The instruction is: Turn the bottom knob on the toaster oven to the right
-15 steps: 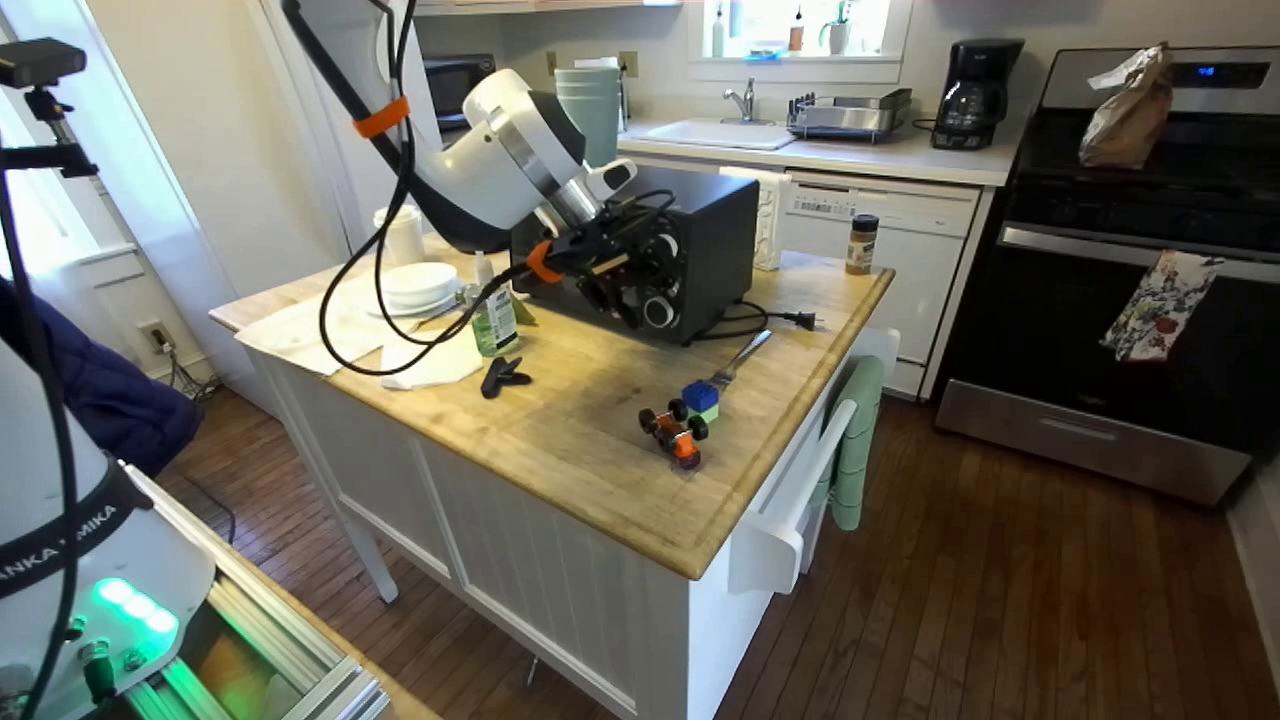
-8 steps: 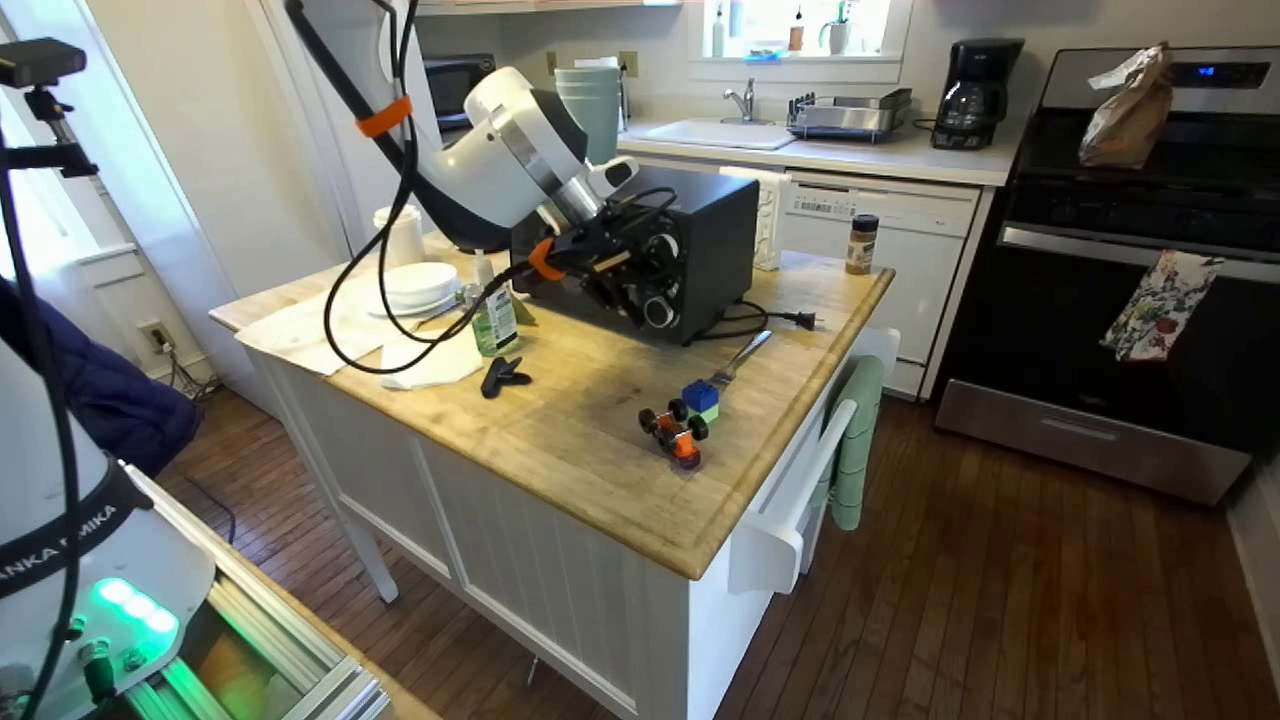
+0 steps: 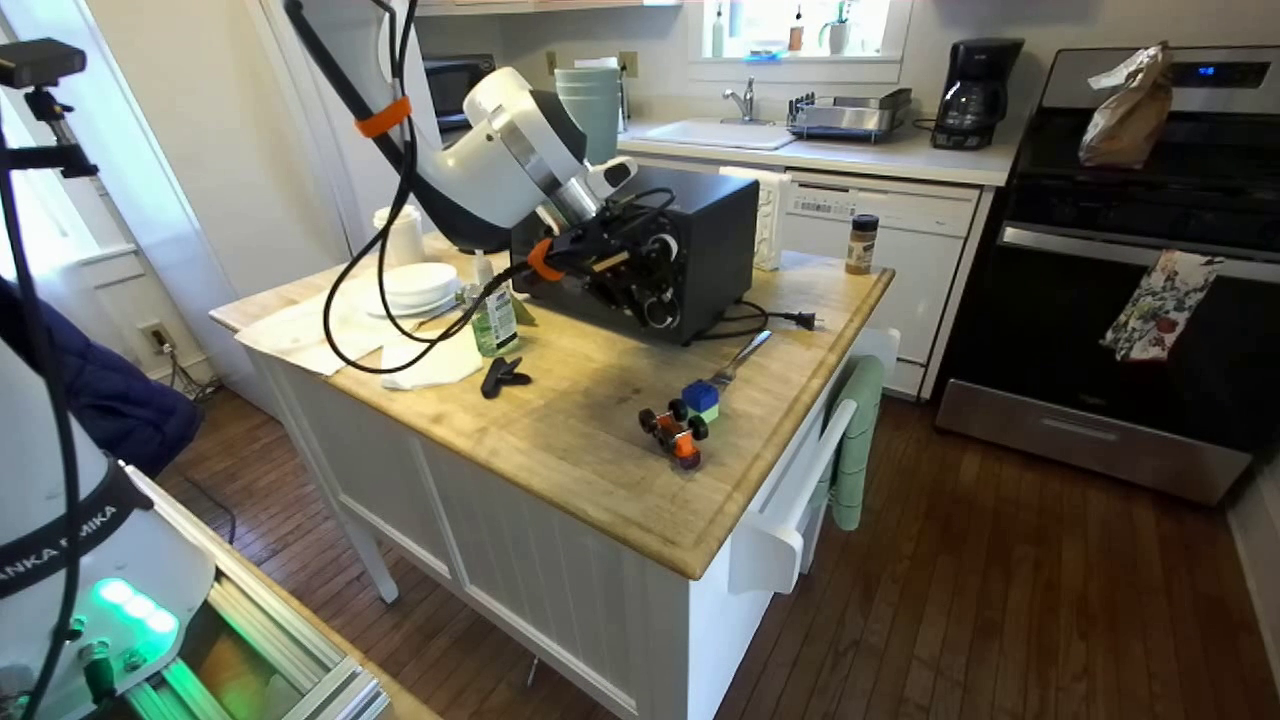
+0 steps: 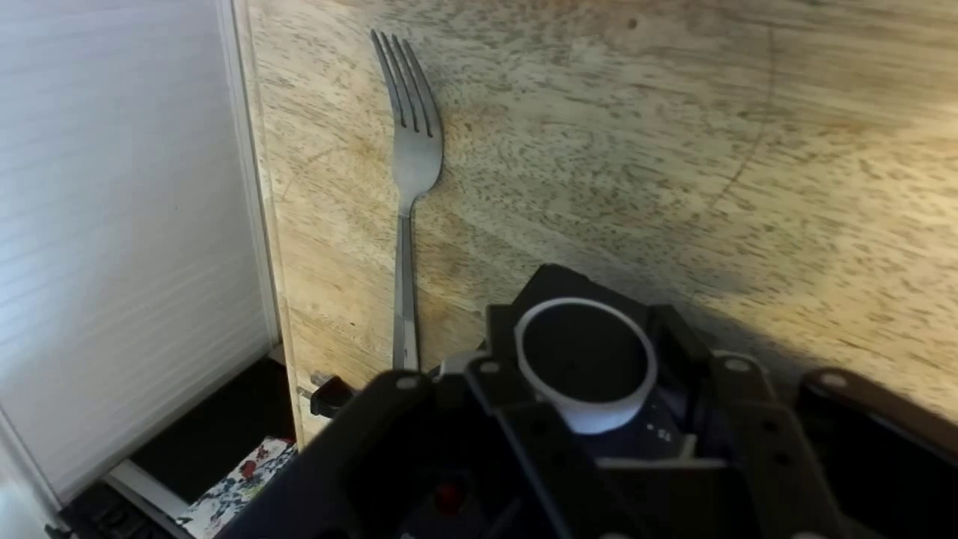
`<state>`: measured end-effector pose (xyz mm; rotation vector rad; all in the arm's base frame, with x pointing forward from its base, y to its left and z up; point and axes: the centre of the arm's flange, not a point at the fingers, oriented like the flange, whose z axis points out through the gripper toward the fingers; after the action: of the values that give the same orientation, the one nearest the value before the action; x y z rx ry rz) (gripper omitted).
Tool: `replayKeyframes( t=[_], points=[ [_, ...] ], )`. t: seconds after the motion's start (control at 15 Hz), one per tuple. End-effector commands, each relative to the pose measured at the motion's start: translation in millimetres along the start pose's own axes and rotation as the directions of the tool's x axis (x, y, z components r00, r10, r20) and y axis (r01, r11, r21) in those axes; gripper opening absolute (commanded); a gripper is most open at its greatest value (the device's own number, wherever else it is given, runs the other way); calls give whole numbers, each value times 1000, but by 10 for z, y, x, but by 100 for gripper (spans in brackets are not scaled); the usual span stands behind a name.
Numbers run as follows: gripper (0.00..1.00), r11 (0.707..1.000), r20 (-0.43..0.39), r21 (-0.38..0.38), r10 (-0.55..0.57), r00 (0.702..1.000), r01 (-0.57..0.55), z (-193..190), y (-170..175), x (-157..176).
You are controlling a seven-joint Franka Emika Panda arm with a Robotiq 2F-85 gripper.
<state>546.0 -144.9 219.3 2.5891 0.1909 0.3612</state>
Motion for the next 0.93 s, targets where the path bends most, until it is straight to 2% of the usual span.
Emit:
replayKeyframes(
  t=[0.0, 0.33, 0.6, 0.87],
  points=[
    [22, 1000, -16, -8, 6, 1000, -6, 80, 8, 30],
    [22, 996, 25, 38, 76, 997, -77, 178, 79, 1],
    [22, 977, 61, 99, 183, 981, -189, 251, 203, -31],
    [22, 961, 74, 128, 238, 968, -246, 277, 277, -36]
  ],
)
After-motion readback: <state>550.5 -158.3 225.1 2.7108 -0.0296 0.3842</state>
